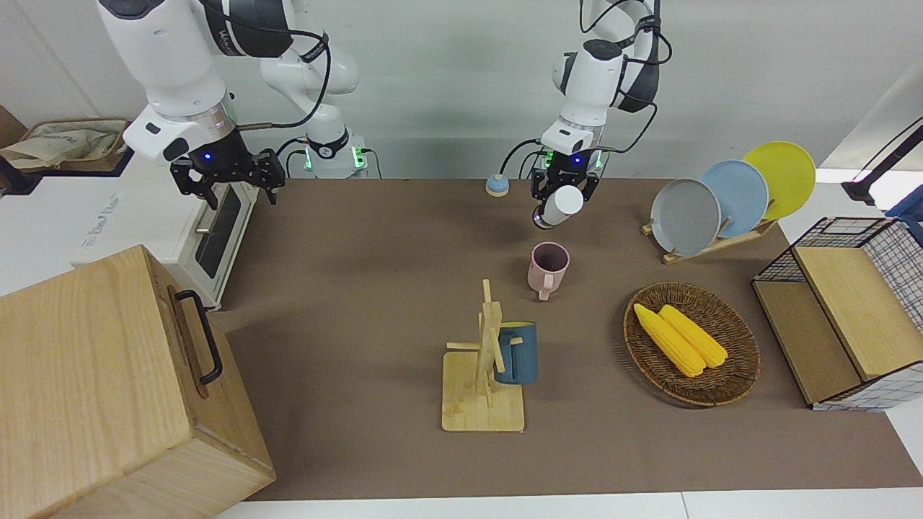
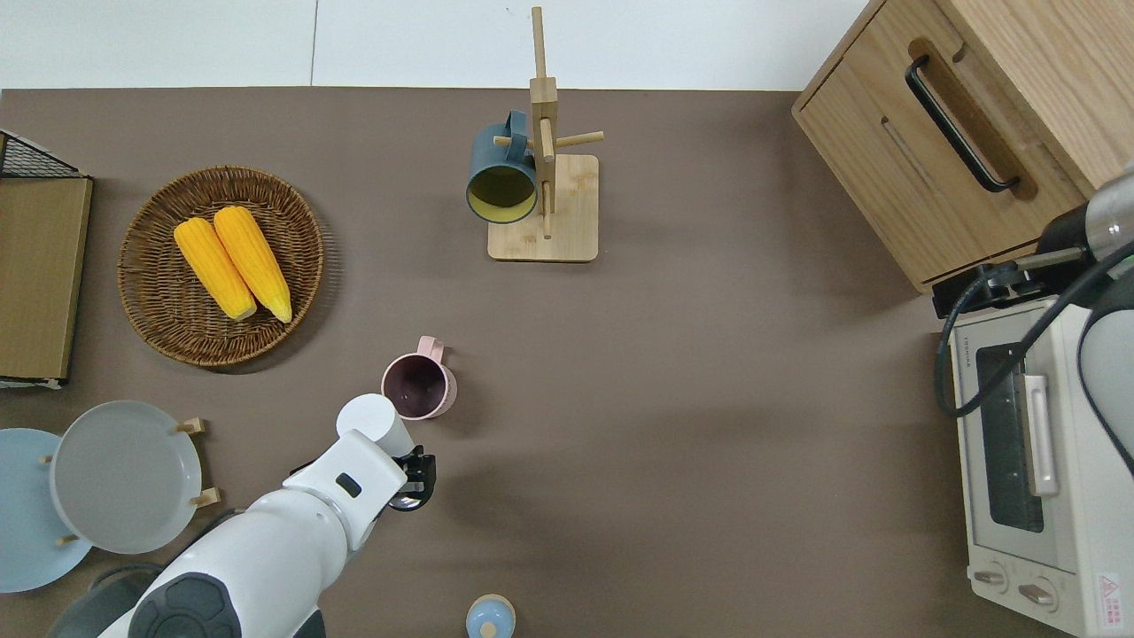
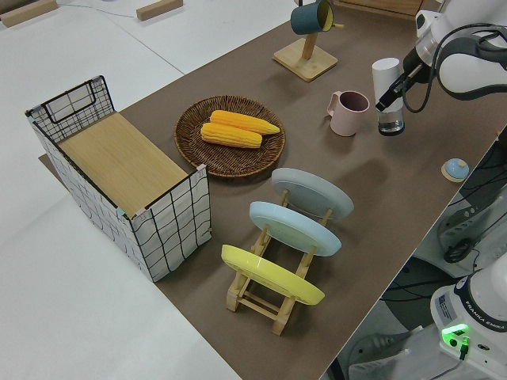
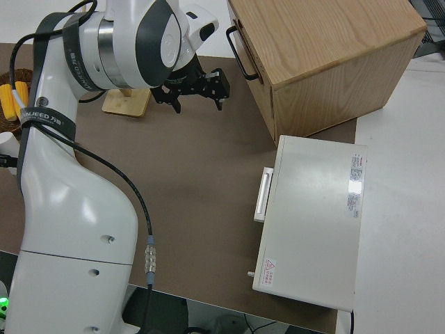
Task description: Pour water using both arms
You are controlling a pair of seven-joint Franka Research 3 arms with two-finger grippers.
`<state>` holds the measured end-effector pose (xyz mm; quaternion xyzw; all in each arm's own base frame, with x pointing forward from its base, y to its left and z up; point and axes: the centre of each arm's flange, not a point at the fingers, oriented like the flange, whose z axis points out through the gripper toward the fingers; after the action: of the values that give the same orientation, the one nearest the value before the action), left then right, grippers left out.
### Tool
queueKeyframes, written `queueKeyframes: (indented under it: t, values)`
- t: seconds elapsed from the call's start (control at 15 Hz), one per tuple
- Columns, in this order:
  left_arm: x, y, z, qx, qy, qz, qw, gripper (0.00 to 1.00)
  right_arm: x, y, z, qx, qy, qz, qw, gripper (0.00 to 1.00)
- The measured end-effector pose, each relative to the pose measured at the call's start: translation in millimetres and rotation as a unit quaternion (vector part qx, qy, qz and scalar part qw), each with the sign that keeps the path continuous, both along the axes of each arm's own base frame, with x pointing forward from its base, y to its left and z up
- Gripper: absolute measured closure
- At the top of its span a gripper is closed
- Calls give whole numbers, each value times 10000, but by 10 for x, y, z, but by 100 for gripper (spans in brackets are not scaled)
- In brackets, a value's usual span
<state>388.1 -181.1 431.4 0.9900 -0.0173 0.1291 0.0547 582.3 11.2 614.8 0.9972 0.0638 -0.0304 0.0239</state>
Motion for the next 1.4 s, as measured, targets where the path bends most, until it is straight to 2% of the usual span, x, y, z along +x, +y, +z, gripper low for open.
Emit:
queueKeyframes:
  t: [0.33,0.6,0.8,1.4]
  values:
    - [42,-22,-72,15,113,-10,9999,37,-26,20,97,6,-93,14,10000,1]
    - [173,-113,-57,91,553,-67,9984,37,-34,91,108,14,-102,78,9999,1]
    - [274,-162,-40,96,707,-95,9974,37,-35,119,109,19,-103,103,9999,1]
    - [368,-169,-166,240,1339,-212,9905,37,-38,170,108,238,-91,110,9996,1]
